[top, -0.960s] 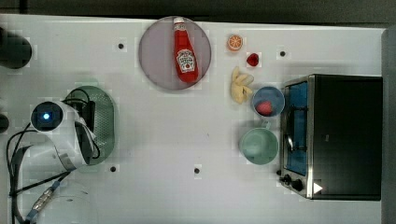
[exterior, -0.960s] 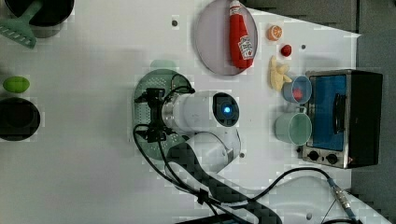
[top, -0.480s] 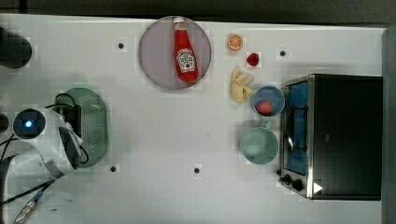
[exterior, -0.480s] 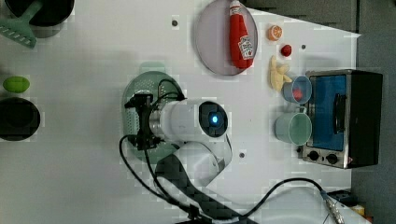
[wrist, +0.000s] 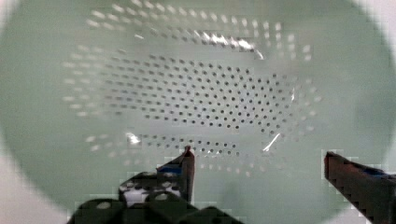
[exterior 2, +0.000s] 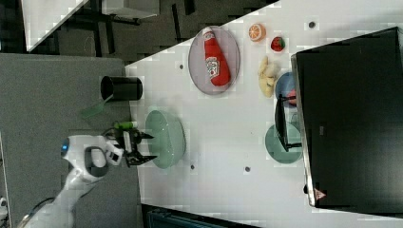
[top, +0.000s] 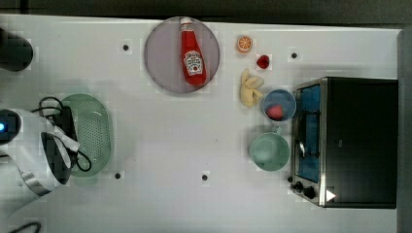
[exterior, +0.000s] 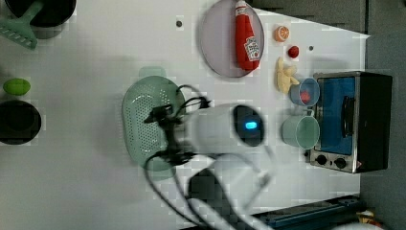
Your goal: Drag strainer right to left.
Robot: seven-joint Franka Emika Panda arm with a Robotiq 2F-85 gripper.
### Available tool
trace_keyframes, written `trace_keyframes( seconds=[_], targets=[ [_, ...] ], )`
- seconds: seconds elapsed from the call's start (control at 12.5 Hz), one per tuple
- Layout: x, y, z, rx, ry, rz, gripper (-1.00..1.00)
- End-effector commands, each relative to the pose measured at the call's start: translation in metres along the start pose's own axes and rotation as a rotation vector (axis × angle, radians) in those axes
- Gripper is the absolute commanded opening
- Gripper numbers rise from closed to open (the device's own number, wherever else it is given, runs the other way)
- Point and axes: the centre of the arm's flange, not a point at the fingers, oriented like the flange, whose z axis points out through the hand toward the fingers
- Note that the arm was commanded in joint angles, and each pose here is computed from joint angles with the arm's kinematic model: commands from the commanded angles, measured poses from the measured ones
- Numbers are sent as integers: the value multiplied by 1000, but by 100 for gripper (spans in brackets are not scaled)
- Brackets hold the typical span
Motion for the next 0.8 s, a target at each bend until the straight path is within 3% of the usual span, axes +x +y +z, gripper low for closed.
trace_keyframes(
  seconds=[0.08,0.24,0.4,0.56,0.64,0.8],
  targets=[
    [118,-38,-168,214,-7,-108,100],
    [194,-25,-236,264,48,-152,100],
    [272,-1,-290,268,131,-247,100],
    [341,33,-328,220,206,-375,100],
    [371,50,-341,198,220,-425,100],
    [411,83,-357,168,190,-487,100]
  ],
)
